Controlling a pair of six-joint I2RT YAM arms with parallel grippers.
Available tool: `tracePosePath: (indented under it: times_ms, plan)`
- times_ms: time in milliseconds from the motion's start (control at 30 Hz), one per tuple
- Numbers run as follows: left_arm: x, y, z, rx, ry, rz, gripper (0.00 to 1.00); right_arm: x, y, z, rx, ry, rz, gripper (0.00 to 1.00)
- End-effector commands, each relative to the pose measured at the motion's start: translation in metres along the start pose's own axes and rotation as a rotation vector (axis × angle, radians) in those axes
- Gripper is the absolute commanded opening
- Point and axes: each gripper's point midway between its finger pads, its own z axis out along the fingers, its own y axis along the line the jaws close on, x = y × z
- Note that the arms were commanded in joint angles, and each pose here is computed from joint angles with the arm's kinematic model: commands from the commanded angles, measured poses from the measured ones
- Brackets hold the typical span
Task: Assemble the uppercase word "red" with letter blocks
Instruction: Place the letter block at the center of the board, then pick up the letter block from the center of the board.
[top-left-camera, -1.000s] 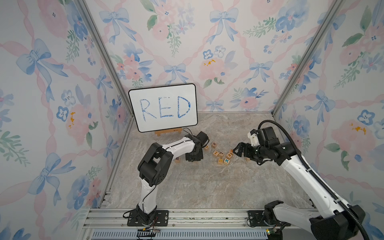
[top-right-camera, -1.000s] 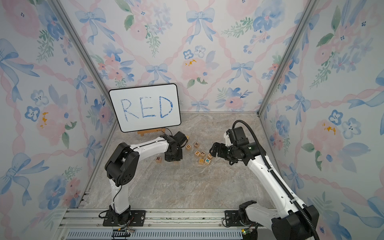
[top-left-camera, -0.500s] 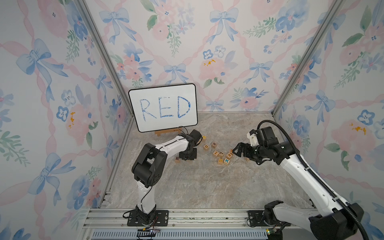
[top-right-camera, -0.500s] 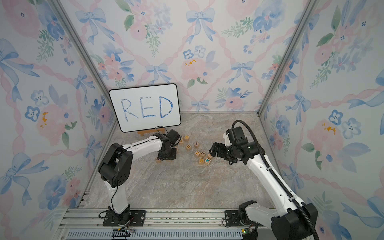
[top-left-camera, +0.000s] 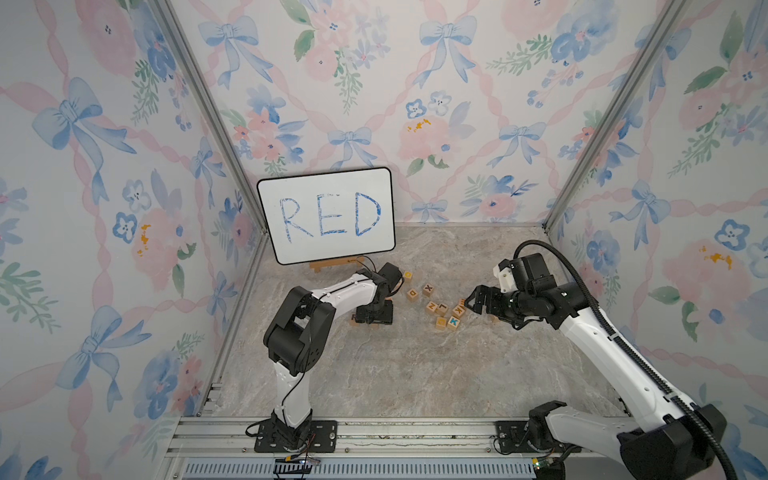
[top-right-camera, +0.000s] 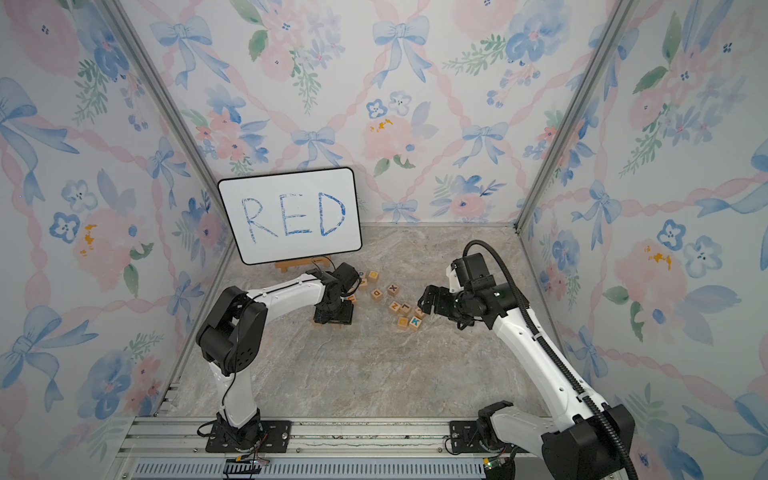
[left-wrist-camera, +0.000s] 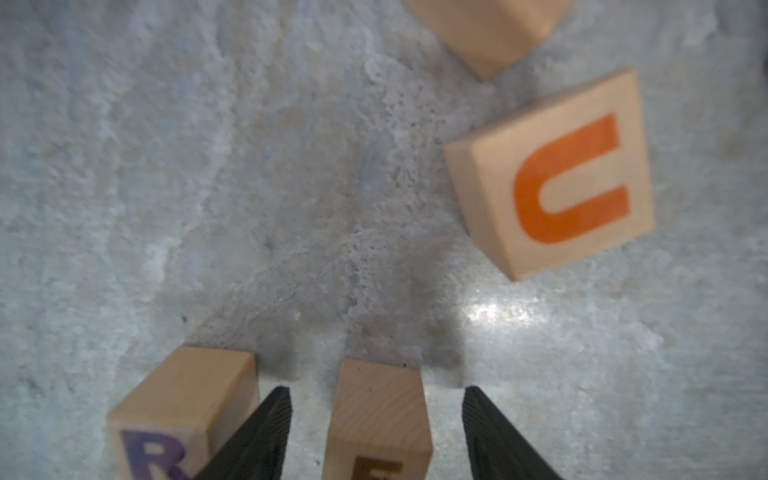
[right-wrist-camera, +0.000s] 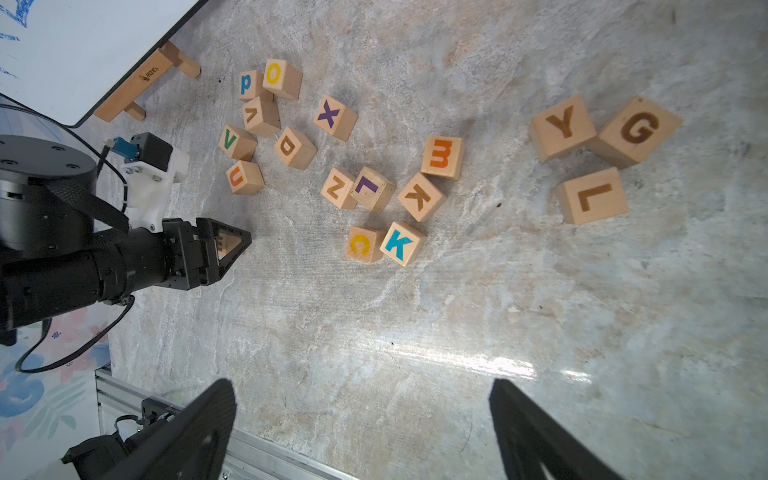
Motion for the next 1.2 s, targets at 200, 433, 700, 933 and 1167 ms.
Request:
tracePosePath:
  times_ms: [200, 433, 700, 933, 1167]
  plan:
    - [-0.030, -0.010, -0.039, 0.066, -0.097, -0.026, 0.95, 0.002, 0.007, 0.000, -0.013, -0.001, -0.020, 0.97]
    - [-0.051, -0.016, -0.073, 0.117, -0.188, -0.062, 0.98, -0.002, 0.017, 0.009, 0.024, 0.013, -0.072, 0.97]
    - [-0.067, -0.005, -0.135, 0.169, -0.349, -0.105, 0.98, -0.024, 0.030, 0.042, 0.142, 0.069, -0.126, 0.97]
    - [-0.063, 0.011, -0.178, 0.204, -0.463, -0.134, 0.98, -0.043, 0.056, 0.092, 0.158, 0.137, -0.195, 0.98]
    - [-0.045, 0.031, -0.201, 0.223, -0.523, -0.182, 0.98, -0.053, 0.086, 0.138, 0.160, 0.188, -0.287, 0.97]
